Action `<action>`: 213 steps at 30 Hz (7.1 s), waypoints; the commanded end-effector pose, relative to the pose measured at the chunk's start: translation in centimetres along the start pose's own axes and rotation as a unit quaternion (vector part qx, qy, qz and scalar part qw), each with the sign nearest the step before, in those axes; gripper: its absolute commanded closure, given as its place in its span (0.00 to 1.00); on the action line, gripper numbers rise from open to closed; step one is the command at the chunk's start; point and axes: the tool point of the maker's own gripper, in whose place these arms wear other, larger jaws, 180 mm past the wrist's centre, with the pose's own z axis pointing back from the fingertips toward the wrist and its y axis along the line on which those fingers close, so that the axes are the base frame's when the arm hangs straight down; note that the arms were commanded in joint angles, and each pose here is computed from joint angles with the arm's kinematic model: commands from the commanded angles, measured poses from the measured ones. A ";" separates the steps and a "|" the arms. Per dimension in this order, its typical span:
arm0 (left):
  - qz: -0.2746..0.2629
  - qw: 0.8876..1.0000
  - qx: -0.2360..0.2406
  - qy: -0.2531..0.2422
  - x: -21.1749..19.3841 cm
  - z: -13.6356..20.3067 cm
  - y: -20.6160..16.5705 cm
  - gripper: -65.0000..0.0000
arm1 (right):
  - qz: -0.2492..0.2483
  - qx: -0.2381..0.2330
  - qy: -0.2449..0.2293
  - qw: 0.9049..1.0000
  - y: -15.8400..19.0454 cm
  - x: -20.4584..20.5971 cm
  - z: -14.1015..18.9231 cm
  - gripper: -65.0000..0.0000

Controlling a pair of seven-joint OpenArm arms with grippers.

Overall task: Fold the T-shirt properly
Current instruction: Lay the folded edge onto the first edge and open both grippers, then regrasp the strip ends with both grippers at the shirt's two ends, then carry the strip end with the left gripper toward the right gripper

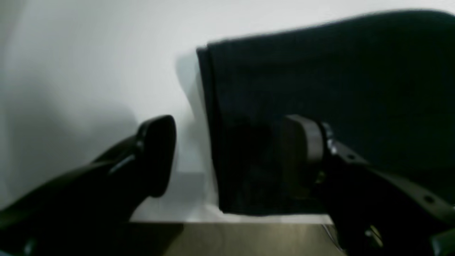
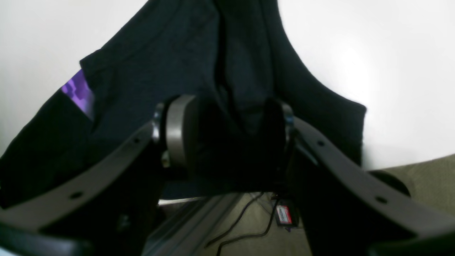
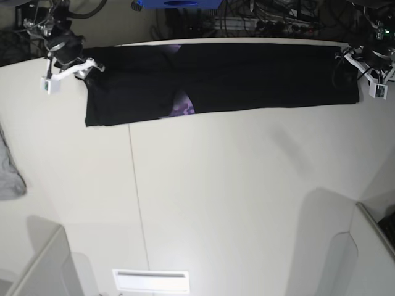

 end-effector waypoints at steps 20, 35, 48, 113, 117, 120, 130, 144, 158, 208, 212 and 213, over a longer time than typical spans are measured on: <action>0.110 0.992 -0.063 0.021 -2.8 -5.6 -3.3 1.00 | 0.030 0.063 0.031 0.997 0.9 -0.2 -5.0 1.00; 0.128 0.989 -0.071 0.001 0.1 -7.5 -4.4 1.00 | 0.081 0.002 0.021 0.997 -1.2 3.9 -8.7 1.00; 0.054 0.992 0.012 -0.110 7.1 -0.7 -0.6 1.00 | 0.140 0.050 -0.060 0.987 4.5 7.0 -4.3 1.00; 0.109 0.989 -0.010 -0.097 3.5 -0.9 0.6 1.00 | 0.151 0.054 -0.050 0.986 5.3 5.6 -2.8 1.00; 0.070 0.993 -0.030 -0.095 4.1 -0.4 -1.5 1.00 | 0.146 0.058 -0.054 0.986 5.7 5.8 -2.9 1.00; 0.052 0.993 -0.048 -0.095 4.4 -0.3 -3.3 1.00 | 0.146 0.058 -0.053 0.986 5.7 5.9 -3.0 1.00; 0.010 0.987 -0.122 -0.104 5.9 -0.4 -9.8 1.00 | 0.145 0.059 -0.055 0.986 5.8 5.9 -3.0 1.00; -0.035 0.966 -0.239 -0.095 6.2 -0.9 -18.5 1.00 | 0.144 0.056 -0.055 0.986 5.5 6.0 -3.0 1.00; -0.042 0.948 -0.304 -0.088 6.4 -0.5 -24.3 1.00 | 0.144 0.054 -0.055 0.987 5.4 6.0 -2.9 1.00; -0.039 0.922 -0.374 -0.089 8.1 0.2 -31.7 1.00 | 0.144 0.052 -0.054 0.987 5.3 5.9 -2.9 1.00; -0.039 0.922 -0.374 -0.091 8.3 0.1 -31.7 1.00 | 0.144 0.052 -0.054 0.987 5.3 5.9 -2.9 1.00; -0.039 0.922 -0.374 -0.091 8.3 0.1 -31.7 1.00 | 0.144 0.052 -0.054 0.987 5.3 5.9 -2.9 1.00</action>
